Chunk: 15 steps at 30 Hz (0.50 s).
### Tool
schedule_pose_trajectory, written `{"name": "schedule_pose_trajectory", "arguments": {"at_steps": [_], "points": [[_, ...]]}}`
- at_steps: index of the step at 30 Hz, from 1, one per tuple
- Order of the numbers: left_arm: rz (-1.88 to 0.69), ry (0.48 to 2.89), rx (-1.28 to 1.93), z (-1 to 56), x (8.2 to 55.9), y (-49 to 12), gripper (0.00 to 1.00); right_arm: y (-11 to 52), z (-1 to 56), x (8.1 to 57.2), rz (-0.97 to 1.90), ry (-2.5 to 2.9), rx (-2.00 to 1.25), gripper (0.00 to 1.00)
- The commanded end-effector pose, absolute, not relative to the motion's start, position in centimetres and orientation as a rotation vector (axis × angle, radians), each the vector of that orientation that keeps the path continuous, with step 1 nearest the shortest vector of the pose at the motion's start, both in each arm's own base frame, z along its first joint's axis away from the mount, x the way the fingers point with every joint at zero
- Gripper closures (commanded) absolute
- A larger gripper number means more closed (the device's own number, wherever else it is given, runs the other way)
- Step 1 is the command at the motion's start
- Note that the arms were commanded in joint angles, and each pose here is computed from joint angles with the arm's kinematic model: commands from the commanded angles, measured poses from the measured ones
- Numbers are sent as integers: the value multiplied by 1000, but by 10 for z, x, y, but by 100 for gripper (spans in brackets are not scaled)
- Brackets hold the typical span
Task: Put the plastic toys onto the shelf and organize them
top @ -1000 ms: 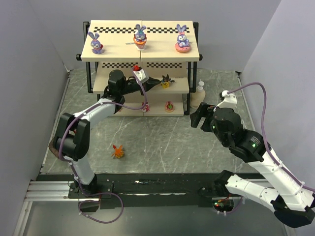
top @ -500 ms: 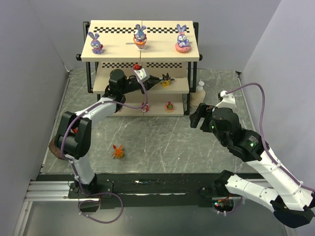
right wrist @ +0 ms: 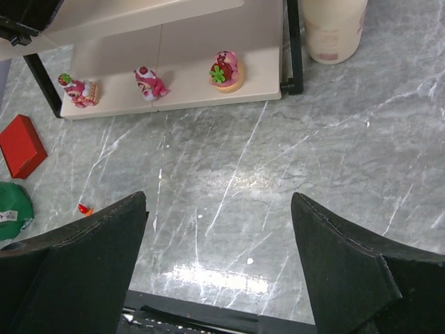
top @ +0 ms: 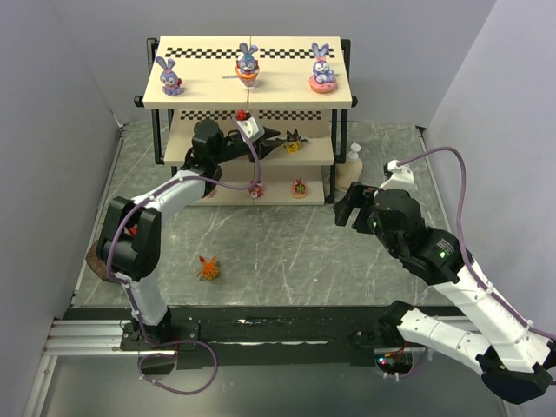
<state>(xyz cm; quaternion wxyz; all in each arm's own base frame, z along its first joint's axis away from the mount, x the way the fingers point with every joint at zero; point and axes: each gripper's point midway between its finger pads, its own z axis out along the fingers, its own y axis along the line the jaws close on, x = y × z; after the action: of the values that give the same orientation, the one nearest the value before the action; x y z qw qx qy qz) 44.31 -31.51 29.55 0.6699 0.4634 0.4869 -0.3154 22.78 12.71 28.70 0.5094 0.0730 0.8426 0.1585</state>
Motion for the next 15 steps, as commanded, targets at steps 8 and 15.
{"name": "schedule_pose_trajectory", "arguments": {"at_steps": [8,15], "points": [[-644,1007,1007,331,431,-304,54,130,290,232,408,2010,183,10],[-620,996,953,341,419,-292,46,132,287,230,427,2022,178,10]]}}
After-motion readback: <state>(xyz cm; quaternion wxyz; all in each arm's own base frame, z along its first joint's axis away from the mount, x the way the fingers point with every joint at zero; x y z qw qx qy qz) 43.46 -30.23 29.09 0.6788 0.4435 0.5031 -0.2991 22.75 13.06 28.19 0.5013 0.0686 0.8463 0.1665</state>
